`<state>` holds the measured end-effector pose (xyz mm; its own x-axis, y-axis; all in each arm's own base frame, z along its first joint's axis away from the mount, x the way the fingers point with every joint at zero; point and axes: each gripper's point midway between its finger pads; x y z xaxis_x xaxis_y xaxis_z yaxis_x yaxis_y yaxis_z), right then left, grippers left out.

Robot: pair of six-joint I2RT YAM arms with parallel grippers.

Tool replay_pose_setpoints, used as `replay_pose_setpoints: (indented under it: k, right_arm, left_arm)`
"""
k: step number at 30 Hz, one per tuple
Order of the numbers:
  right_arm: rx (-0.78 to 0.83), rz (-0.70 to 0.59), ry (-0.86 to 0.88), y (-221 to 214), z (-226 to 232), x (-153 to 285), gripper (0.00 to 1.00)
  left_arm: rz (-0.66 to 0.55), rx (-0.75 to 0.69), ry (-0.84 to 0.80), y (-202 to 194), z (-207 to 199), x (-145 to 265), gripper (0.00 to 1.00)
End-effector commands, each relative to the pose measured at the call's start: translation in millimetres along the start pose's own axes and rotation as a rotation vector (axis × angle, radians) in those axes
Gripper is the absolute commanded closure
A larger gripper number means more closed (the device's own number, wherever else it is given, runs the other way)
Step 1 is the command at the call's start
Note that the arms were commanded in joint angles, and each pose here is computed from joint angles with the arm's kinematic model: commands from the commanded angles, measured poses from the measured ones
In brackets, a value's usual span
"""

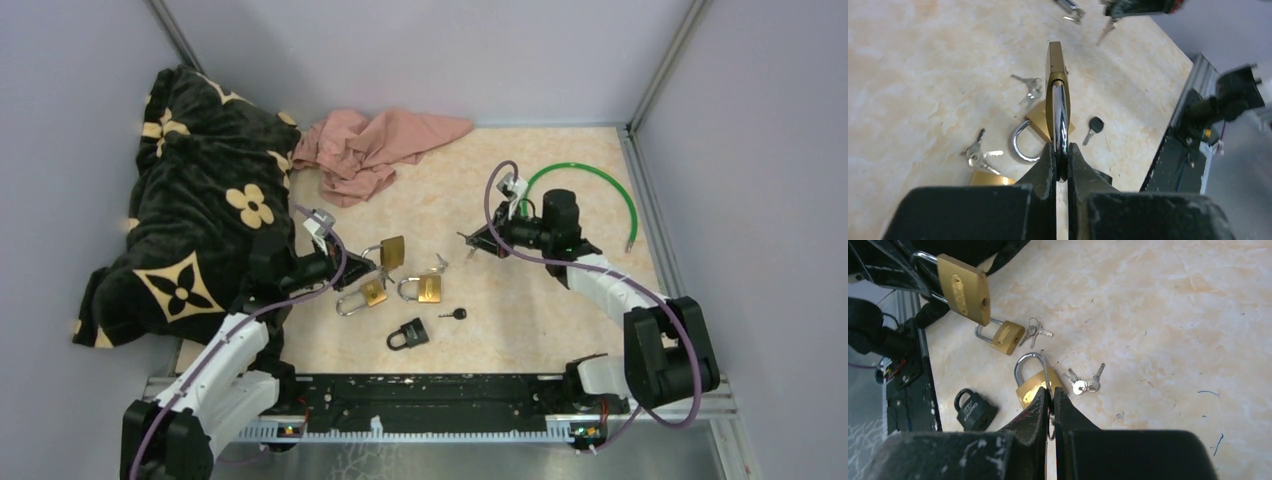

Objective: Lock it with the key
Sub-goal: Place the lock at the center of the board, then place the key at the center of the board.

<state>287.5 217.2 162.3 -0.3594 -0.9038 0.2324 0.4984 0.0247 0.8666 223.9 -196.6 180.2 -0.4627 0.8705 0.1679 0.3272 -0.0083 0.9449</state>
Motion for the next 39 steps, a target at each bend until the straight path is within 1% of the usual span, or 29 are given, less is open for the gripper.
replay_pose_setpoints:
  k: [1, 3, 4, 5, 6, 8, 11, 13, 15, 16, 17, 18, 19, 20, 22, 23, 25, 26, 28, 29, 31, 32, 35, 38, 39]
  right_arm:
    - [-0.003, -0.133, -0.052, 43, 5, -23, 1.0]
    - [0.002, -0.124, -0.012, 44, 23, -48, 1.0]
    - [-0.012, -0.106, -0.005, 41, 28, -65, 1.0]
    - [-0.007, -0.114, 0.02, 50, 41, -80, 1.0]
    - [-0.033, -0.094, 0.039, 47, 44, -100, 1.0]
    - [-0.065, -0.093, 0.101, 56, 62, -136, 1.0]
    - [-0.152, -0.064, 0.168, 50, 79, -183, 1.0]
    - [-0.219, -0.043, 0.227, 42, 90, -210, 1.0]
    - [-0.271, -0.01, 0.241, 28, 95, -235, 1.0]
    - [-0.286, 0.007, 0.24, 20, 96, -245, 1.0]
    - [-0.293, 0.028, 0.24, 11, 97, -255, 1.0]
    - [-0.297, 0.047, 0.239, 3, 98, -263, 1.0]
    - [-0.31, 0.075, 0.223, -8, 96, -270, 1.0]
    - [-0.317, 0.085, 0.208, -15, 94, -275, 1.0]
    - [-0.332, 0.096, 0.165, -27, 82, -283, 1.0]
    - [-0.335, 0.097, 0.141, -32, 75, -286, 1.0]
    - [-0.326, 0.114, 0.105, -39, 66, -290, 1.0]
    - [-0.322, 0.122, 0.093, -42, 63, -292, 1.0]
    - [-0.316, 0.146, 0.074, -48, 59, -294, 1.0]
    - [-0.312, 0.152, 0.059, -48, 56, -294, 0.97]
    - [-0.3, 0.169, 0.03, -48, 53, -292, 0.83]
    - [-0.292, 0.172, 0.016, -45, 52, -290, 0.74]
    - [-0.264, 0.17, -0.03, -27, 48, -280, 0.5]
    - [-0.245, 0.138, -0.092, 2, 35, -259, 0.26]
    - [-0.234, 0.125, -0.106, 13, 31, -248, 0.21]
  left_arm:
    - [-0.135, 0.288, 0.453, 17, 75, 8, 1.0]
    - [-0.147, 0.363, 0.654, 6, 109, 21, 1.0]
    - [-0.142, 0.373, 0.713, 1, 119, 26, 1.0]
    - [-0.129, 0.38, 0.749, -7, 127, 28, 1.0]
    - [-0.117, 0.402, 0.777, -15, 132, 31, 1.0]
    - [-0.096, 0.475, 0.81, -36, 135, 35, 1.0]
    - [-0.093, 0.558, 0.833, -56, 135, 38, 1.0]
    - [-0.111, 0.577, 0.864, -63, 139, 42, 1.0]
    - [-0.119, 0.583, 0.892, -68, 142, 47, 1.0]
    - [-0.114, 0.592, 0.898, -72, 142, 49, 0.95]
    - [-0.101, 0.601, 0.904, -77, 140, 50, 0.86]
    - [-0.095, 0.607, 0.906, -79, 139, 51, 0.76]
    - [-0.091, 0.609, 0.924, -82, 140, 55, 0.62]
    - [-0.09, 0.609, 0.944, -83, 141, 58, 0.53]
    - [-0.088, 0.608, 0.967, -85, 141, 63, 0.4]
    - [-0.091, 0.606, 0.977, -85, 141, 65, 0.32]
    - [-0.096, 0.59, 0.989, -82, 141, 69, 0.07]
    - [-0.104, 0.572, 0.986, -79, 140, 70, 0.02]
    - [-0.115, 0.538, 0.985, -71, 140, 72, 0.01]
    - [-0.12, 0.508, 0.978, -65, 139, 73, 0.01]
    - [-0.122, 0.443, 0.956, -54, 137, 73, 0.01]
    - [-0.121, 0.406, 0.938, -47, 135, 73, 0.01]
    - [-0.125, 0.293, 0.855, -21, 125, 67, 0.01]
    - [-0.094, 0.1, 0.759, 10, 113, 63, 0.01]
    - [-0.065, 0.007, 0.706, 18, 106, 60, 0.01]
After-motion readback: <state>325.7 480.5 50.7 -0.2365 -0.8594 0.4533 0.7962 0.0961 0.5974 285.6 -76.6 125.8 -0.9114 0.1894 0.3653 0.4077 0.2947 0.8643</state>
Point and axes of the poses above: each gripper's point midway between its finger pads, its own x axis back along the fingers, its own z axis along the line the jaws close on, y = z × x, and after that the axes turned 6 degrees about -x, right-handed
